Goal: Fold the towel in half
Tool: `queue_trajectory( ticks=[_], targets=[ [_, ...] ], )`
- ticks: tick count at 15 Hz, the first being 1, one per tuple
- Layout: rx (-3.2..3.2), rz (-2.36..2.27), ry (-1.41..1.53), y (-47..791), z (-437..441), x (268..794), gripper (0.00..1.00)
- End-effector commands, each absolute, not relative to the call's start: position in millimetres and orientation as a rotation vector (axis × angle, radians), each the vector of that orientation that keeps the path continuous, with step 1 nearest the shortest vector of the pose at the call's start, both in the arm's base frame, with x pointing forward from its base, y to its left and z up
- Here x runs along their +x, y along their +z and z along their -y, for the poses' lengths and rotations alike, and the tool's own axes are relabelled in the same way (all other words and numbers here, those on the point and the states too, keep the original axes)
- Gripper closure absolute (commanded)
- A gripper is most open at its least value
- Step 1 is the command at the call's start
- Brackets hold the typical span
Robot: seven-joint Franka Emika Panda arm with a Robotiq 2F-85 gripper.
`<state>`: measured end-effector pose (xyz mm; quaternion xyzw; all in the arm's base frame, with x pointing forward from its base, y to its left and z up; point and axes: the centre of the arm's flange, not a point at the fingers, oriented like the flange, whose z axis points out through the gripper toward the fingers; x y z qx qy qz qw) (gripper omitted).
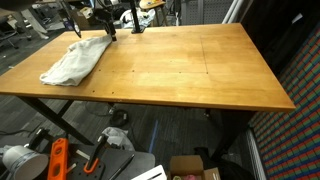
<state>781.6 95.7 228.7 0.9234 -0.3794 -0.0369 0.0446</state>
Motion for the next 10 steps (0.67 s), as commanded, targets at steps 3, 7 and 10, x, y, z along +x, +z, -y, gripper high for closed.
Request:
queue_trajectory(
  ticks=[3, 7, 10],
  targets=[
    [2.807, 1.195, -0.118, 227.0, -87.3, 812.5, 0.00],
    [2.807, 1.152, -0.204, 224.3, -86.3, 806.9, 0.00],
    [2.808, 1.146, -0.235, 228.9, -84.4, 805.1, 0.00]
  ],
)
